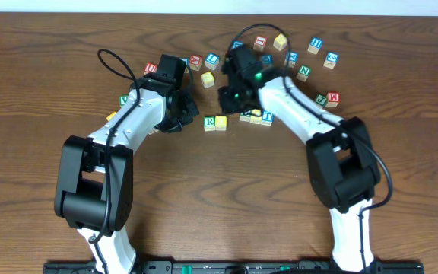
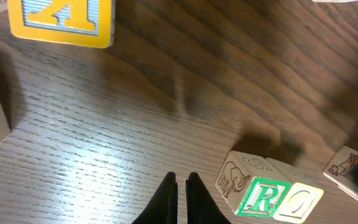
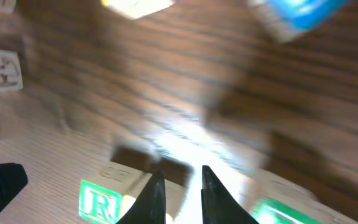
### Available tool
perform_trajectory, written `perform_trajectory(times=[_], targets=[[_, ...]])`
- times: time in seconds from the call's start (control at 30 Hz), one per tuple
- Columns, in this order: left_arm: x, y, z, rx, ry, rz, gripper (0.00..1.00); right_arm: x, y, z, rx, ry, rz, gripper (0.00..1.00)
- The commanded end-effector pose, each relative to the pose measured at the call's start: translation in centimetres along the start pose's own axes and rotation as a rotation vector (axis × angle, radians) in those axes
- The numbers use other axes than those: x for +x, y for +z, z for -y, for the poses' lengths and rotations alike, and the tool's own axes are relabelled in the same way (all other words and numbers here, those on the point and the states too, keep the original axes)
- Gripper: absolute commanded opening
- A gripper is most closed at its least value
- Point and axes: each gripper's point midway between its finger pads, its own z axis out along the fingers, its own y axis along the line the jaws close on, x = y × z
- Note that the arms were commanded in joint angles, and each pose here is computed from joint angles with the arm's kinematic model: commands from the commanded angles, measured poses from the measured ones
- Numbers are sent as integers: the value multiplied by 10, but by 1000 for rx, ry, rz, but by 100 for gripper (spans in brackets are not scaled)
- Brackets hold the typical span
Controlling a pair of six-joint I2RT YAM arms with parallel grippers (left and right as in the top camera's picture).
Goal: Spell out ROBOT
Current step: 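Press the R and O blocks together between both grippers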
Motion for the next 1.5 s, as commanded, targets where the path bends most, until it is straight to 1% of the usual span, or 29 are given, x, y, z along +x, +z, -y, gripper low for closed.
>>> perform_trajectory(times=[0.0,0.13,0.33,0.63,0.8,1.0,1.1,1.3,1.47], targets=[[6,6,3,10,30,-23,7,-23,-40,-2,-12,13,82,15],[11,14,11,41,41,-49,7,-17,-41,3,-1,24,55,15],[26,40,13,55,45,-122,7,-3,-40,-2,-21,28,-1,13],[25,47,12,55,44,-126,7,25,-32,-16,-3,1,-86,10],[24,47,13,60,49,-120,7,44,-17,-10,65,34,-127,8],[24,47,14,61,65,-120,7,54,-4,-2,85,69,-130,7],[24,47,14,64,80,-117,7,54,2,1,83,91,-113,10],[23,47,16,71,93,-115,7,55,5,2,82,104,-109,11],[21,47,24,115,148,-107,7,55,9,2,81,107,-108,10]])
